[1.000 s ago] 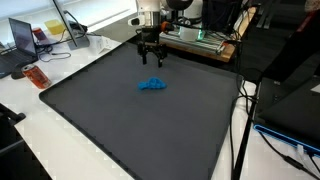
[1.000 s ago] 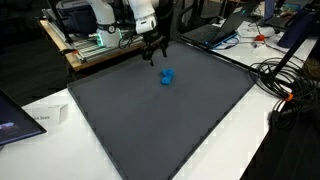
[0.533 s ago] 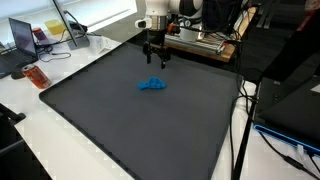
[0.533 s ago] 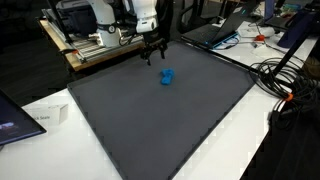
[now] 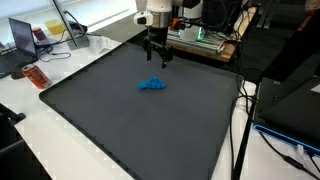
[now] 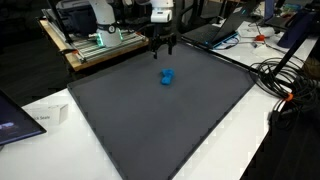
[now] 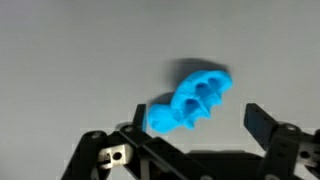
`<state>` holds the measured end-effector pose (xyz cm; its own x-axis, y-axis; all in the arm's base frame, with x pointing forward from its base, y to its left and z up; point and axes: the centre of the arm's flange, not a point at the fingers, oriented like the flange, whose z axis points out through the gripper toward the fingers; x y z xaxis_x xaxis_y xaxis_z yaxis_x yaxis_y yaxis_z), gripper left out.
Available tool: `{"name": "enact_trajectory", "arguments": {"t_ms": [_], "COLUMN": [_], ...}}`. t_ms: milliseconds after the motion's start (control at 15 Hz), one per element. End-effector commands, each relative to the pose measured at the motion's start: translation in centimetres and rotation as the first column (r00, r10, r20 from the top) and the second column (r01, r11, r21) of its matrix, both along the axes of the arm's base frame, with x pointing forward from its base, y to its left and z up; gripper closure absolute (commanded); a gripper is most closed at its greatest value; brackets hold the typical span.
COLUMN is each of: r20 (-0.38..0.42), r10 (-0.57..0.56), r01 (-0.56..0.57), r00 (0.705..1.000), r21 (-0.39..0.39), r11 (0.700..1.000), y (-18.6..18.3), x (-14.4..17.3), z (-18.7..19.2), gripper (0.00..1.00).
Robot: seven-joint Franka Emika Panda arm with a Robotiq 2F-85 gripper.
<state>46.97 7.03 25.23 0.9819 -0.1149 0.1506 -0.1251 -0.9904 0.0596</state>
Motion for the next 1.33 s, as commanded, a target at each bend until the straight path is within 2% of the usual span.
{"name": "enact_trajectory", "arguments": {"t_ms": [0,267,533,800,867,933,1200,1267], "r20": [-0.073,-0.137,-0.166,-0.216,-0.181,-0.181,-0.181,-0.190], "r10": [0.004,0.018,-0.009,-0.038,0.013,-0.011,0.000,-0.056], "r01": [-0.004,-0.023,0.000,0.029,-0.016,0.001,-0.009,0.045], "r00": [0.997,0.990,0.986,0.976,0.983,0.983,0.983,0.980], "r21": [-0.006,-0.031,-0.053,-0.043,-0.018,-0.055,-0.045,-0.062], "r11": [1.000,0.999,0.999,0.999,1.000,0.999,0.999,0.997], "y": [4.4,7.8,8.8,7.8,6.8,7.6,6.5,5.4], "x": [1.4,2.3,3.7,5.5,5.8,4.3,5.2,5.6], "z": [4.6,6.8,8.1,8.6,8.1,8.6,8.0,7.1], "gripper": [0.00,0.00,0.00,0.00,0.00,0.00,0.00,0.00]}}
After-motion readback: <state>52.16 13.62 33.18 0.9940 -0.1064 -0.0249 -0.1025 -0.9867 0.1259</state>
